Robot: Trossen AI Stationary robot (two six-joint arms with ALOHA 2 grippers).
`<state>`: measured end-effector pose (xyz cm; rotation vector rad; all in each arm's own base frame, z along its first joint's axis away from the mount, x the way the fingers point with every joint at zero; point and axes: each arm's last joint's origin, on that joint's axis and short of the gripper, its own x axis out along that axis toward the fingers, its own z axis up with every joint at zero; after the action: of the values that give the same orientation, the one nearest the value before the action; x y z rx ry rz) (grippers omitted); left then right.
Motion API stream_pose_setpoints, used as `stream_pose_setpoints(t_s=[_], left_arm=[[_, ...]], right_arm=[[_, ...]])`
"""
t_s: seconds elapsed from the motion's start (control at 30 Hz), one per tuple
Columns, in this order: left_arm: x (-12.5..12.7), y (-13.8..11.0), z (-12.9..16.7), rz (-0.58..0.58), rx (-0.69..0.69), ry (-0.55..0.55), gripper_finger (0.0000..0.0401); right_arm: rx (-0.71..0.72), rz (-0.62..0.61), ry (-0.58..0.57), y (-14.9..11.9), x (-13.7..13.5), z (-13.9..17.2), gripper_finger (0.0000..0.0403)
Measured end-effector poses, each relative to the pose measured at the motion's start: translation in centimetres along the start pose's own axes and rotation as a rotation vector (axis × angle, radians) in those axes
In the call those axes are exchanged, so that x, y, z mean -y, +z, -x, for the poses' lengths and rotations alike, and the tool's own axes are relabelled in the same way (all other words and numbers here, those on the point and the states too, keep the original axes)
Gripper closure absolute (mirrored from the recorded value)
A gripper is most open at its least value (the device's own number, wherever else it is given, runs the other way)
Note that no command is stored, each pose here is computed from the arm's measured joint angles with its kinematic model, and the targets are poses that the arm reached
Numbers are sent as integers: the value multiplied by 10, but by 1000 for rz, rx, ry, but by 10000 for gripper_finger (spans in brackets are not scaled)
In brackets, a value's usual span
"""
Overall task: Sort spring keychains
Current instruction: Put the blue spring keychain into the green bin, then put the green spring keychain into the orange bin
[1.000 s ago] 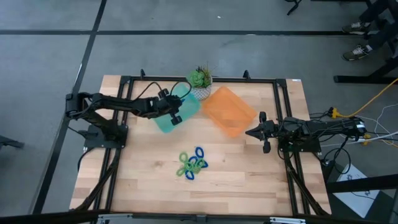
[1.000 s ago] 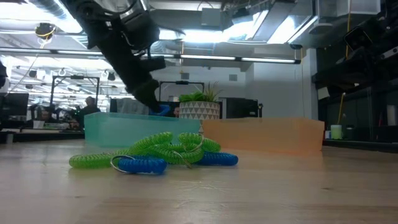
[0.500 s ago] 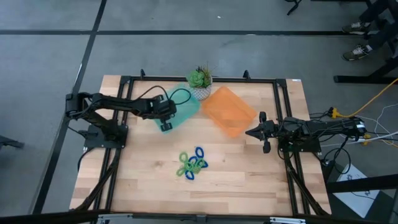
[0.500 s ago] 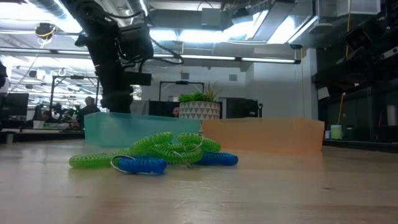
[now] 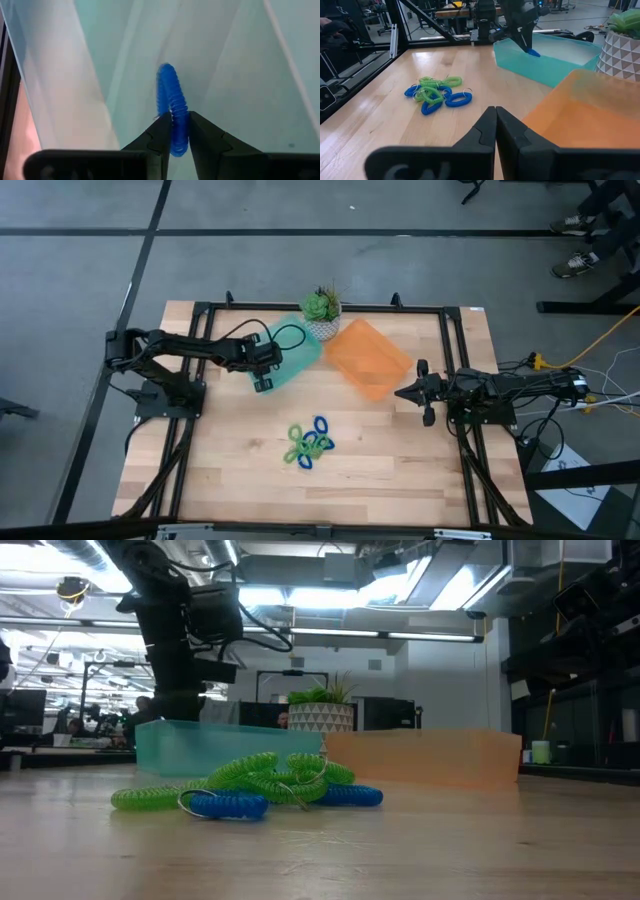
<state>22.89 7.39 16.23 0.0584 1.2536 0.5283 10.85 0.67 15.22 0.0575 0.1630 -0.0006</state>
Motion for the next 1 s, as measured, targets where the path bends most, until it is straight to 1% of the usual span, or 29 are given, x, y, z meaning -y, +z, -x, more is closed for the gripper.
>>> stream_pose_setpoints(t_s=[0.23,0.4,0.57,0.7,0.83,1.0], left_arm=[[0,0,0,0,0,0,306],[0,1,0,-8,3,0,297],[-4,17,11,-40,60,2,300],[-8,34,23,-36,122,-9,302],[-10,49,35,-23,189,-85,300],[-10,66,49,-17,311,-249,300]], right_arm=[[0,0,0,0,0,0,395],[0,0,0,0,0,0,395],[0,0,0,0,0,0,395],[0,0,0,0,0,0,395],[0,0,0,0,0,0,395],[0,0,0,0,0,0,395]])
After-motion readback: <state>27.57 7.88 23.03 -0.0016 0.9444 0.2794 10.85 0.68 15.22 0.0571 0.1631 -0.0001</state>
